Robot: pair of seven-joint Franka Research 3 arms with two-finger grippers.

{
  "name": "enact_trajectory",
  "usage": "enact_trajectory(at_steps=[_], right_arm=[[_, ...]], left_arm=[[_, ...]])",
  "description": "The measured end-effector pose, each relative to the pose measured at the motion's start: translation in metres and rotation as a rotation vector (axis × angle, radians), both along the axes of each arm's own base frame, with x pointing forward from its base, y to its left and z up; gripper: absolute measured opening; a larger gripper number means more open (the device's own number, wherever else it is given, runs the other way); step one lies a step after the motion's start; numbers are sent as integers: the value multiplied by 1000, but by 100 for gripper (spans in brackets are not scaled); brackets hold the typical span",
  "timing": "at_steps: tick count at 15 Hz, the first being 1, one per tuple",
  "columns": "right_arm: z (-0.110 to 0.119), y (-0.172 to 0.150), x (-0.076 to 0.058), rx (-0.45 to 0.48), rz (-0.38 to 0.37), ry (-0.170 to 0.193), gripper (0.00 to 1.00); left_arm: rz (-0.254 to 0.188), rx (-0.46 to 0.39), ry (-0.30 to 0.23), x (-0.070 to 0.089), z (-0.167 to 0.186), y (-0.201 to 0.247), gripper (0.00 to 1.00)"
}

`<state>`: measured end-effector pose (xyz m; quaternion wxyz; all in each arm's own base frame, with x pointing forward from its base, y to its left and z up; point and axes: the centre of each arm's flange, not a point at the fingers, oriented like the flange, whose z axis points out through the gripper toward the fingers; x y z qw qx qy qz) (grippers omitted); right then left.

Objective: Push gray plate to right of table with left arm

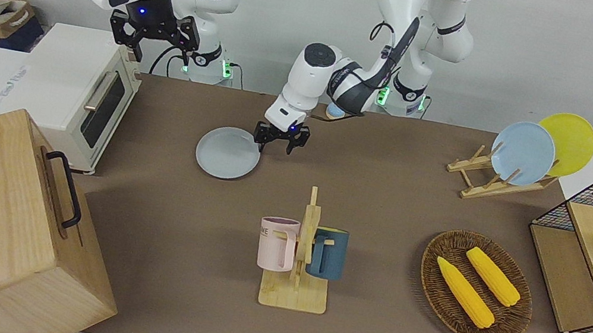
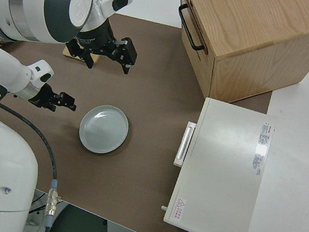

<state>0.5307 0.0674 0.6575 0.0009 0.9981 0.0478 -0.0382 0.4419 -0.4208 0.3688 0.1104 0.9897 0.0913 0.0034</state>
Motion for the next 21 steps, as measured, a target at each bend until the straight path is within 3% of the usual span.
enact_trajectory(at_steps=[5,9,13,18,21], right_arm=[[0,0,0,0,0,0,99],[0,0,0,0,0,0,99],[0,0,0,0,0,0,99],[0,0,0,0,0,0,99],[0,0,0,0,0,0,99]], left_arm=[[-77,43,29,30,40,69,99],[-152,79,43,54,82,154,100],[-216,130,39,65,114,232,100],[-257,150,37,82,151,306,100],[-252,149,26,89,160,335,100]])
